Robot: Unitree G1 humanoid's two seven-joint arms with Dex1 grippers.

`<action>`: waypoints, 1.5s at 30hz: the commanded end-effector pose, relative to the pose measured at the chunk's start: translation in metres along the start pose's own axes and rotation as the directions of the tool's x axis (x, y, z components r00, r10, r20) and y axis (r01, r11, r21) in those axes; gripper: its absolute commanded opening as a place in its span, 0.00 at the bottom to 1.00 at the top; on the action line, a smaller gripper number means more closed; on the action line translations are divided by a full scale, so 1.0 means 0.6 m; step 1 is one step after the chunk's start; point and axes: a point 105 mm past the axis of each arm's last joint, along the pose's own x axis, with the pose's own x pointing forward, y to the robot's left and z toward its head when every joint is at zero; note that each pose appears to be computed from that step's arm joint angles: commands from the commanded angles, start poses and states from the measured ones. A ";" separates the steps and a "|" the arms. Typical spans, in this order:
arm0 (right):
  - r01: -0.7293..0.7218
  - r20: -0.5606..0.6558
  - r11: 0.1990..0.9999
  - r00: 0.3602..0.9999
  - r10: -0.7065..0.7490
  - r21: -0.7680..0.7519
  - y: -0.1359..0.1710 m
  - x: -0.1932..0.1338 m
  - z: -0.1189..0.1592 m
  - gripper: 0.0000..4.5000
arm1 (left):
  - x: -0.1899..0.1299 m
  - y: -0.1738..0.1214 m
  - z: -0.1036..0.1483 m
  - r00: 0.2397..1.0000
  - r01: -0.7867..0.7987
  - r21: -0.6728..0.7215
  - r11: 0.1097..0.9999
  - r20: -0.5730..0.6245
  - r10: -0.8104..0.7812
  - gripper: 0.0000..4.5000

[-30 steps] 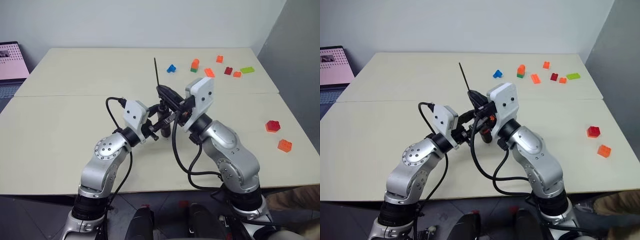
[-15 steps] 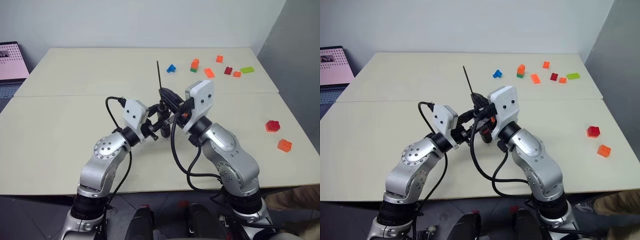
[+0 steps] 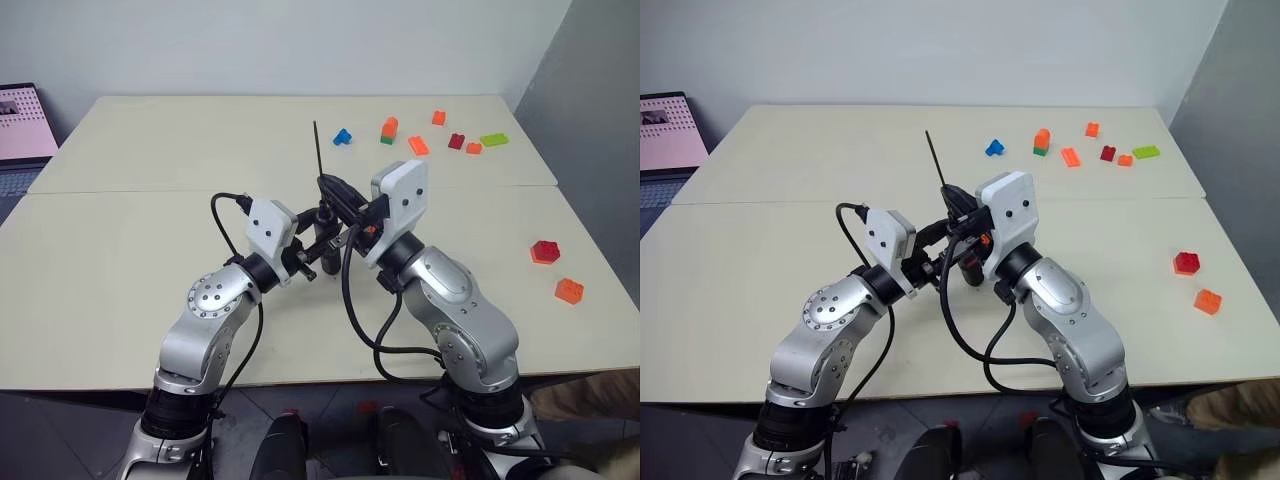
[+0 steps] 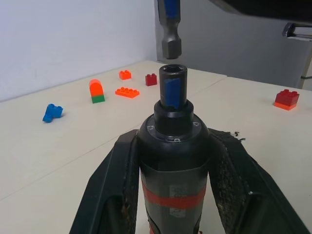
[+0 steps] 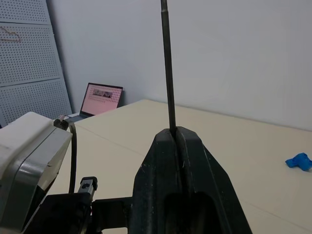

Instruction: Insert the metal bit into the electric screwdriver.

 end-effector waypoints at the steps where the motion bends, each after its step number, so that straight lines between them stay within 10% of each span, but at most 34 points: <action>1: -0.009 0.071 1.000 0.997 0.009 -0.008 0.004 -0.001 0.024 0.00 | -0.001 0.009 0.008 0.999 -0.034 0.022 0.999 0.006 0.034 0.36; 10: 0.008 0.157 0.998 0.988 0.002 -0.063 -0.034 0.008 0.060 0.00 | 0.014 0.022 0.056 0.978 -0.166 0.042 0.985 0.138 0.159 0.36; 45: -0.161 0.146 0.986 0.975 0.166 -0.044 -0.036 0.040 0.008 0.00 | 0.024 0.019 0.006 0.961 -0.276 0.054 0.960 0.052 0.273 0.36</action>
